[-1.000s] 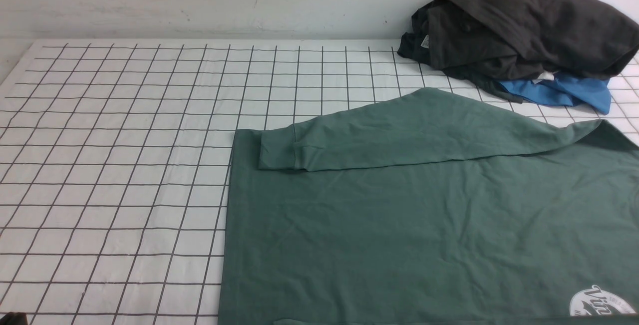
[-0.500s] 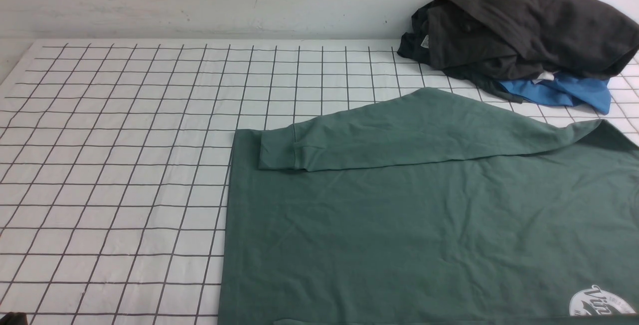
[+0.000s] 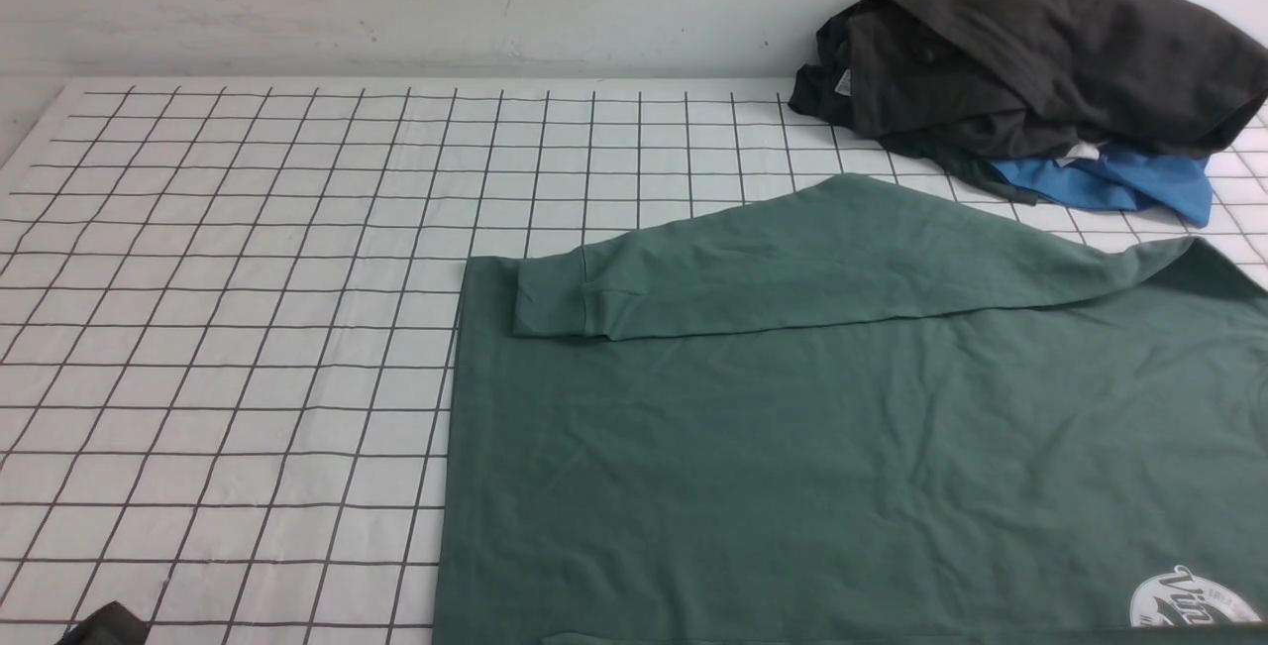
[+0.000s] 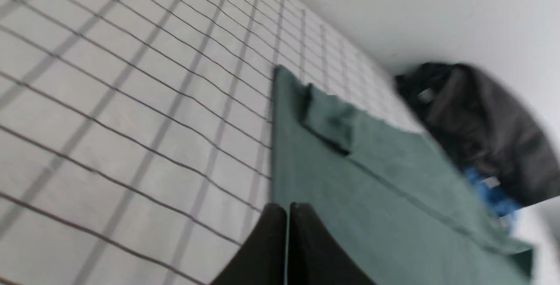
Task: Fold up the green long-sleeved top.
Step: Use the left arm to clamp the cuff closest to it
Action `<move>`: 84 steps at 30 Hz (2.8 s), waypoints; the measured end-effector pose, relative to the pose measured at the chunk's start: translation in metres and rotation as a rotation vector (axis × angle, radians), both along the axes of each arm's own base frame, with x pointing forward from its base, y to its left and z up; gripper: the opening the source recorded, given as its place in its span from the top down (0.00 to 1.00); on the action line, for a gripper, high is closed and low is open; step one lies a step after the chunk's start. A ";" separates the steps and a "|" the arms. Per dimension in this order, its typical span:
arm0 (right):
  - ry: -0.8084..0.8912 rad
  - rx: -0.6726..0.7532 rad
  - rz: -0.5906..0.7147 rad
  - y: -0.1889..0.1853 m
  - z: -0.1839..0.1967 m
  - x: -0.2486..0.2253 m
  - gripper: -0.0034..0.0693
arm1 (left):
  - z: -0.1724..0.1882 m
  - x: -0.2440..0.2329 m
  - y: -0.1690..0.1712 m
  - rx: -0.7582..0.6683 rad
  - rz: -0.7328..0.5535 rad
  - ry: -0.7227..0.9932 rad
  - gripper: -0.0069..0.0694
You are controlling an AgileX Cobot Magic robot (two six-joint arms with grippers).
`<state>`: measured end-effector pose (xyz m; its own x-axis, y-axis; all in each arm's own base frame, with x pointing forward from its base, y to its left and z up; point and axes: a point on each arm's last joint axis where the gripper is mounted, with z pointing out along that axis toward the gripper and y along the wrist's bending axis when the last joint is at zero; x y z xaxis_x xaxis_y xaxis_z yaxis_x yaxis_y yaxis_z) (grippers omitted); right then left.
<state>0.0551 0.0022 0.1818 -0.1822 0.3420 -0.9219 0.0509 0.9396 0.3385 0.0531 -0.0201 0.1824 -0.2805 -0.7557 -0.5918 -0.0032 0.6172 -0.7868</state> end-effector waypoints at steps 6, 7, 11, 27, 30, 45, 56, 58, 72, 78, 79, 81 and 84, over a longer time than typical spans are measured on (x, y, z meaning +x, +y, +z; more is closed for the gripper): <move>0.005 0.577 -0.001 0.009 0.003 0.000 0.97 | 0.006 0.000 -0.003 -0.222 -0.004 -0.012 0.92; -0.002 0.709 0.000 0.011 0.005 0.000 0.97 | 0.007 0.000 -0.003 -0.239 0.003 -0.023 0.92; -0.014 0.831 0.003 0.012 0.008 0.000 0.97 | 0.008 0.001 -0.002 -0.239 0.010 -0.036 0.92; -0.121 0.269 0.036 0.006 0.049 0.006 0.97 | 0.109 0.006 -0.018 0.585 -0.350 -0.097 0.92; -0.080 0.059 0.057 0.005 0.083 0.022 0.97 | 0.129 0.024 -0.015 0.766 -0.486 0.088 0.92; 0.580 -0.333 0.686 0.056 0.152 0.091 0.97 | 0.099 0.086 -0.087 1.047 -1.201 0.501 0.57; 0.769 -0.448 0.815 0.061 0.138 0.080 0.97 | 0.015 0.135 -0.148 1.134 -1.285 0.613 0.21; 0.770 -0.449 0.815 0.061 0.138 0.080 0.97 | 0.004 0.142 -0.151 1.156 -1.271 0.622 0.20; 0.767 -0.444 0.815 0.061 0.138 0.080 0.97 | -0.030 0.151 -0.156 1.164 -1.263 0.753 0.34; 0.766 -0.444 0.815 0.061 0.139 0.080 0.97 | -0.027 0.150 -0.157 1.132 -1.254 0.751 0.69; 0.765 -0.443 0.815 0.061 0.139 0.080 0.97 | -0.025 0.150 -0.157 1.131 -1.251 0.742 0.75; 0.764 -0.442 0.815 0.062 0.139 0.080 0.97 | -0.017 0.149 -0.156 1.128 -1.241 0.712 0.84; 0.764 -0.442 0.815 0.062 0.139 0.080 0.97 | -0.006 0.147 -0.155 1.124 -1.226 0.670 0.88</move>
